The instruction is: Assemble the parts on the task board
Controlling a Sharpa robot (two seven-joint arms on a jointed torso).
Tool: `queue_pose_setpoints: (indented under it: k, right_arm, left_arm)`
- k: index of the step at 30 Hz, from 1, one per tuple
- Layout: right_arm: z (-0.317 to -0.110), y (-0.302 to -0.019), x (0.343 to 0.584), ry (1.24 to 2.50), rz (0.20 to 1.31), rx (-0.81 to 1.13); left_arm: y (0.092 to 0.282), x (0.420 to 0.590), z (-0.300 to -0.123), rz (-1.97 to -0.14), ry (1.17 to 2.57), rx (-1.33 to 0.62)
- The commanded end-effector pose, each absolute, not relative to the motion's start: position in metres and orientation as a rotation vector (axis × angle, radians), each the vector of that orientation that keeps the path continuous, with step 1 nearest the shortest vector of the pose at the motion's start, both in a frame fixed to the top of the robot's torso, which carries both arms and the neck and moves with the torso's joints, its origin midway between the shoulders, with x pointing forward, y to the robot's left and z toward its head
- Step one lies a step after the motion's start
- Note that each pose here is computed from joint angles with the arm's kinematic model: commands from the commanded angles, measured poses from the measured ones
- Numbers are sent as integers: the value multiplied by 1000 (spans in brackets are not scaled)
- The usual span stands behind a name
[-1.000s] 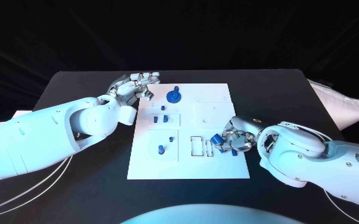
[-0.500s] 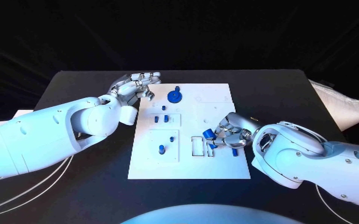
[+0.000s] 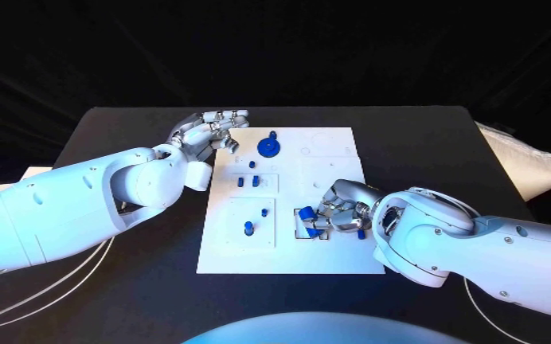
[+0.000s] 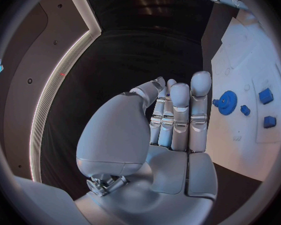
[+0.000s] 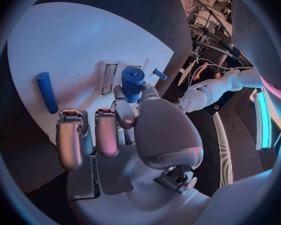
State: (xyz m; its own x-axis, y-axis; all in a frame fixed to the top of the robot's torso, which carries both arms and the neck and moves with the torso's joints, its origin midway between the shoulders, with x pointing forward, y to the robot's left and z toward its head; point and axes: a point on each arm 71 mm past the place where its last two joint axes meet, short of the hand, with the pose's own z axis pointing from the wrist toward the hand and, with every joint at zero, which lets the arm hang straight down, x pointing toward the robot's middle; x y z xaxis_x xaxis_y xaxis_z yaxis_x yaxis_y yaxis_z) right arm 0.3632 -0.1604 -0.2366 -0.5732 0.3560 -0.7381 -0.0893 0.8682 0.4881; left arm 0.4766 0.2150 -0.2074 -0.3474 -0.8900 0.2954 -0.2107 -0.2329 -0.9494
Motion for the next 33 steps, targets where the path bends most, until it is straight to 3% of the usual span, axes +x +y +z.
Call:
queue_pose_setpoints:
  k: [1, 33]
  right_arm:
    - [-240, -159, 362, 2137, 584, 172]
    - [-236, -154, 367, 2047, 546, 49]
  left_arm:
    - [212, 476, -206, -1654, 1488, -1321]
    - [212, 476, -206, -1659, 1496, -1321]
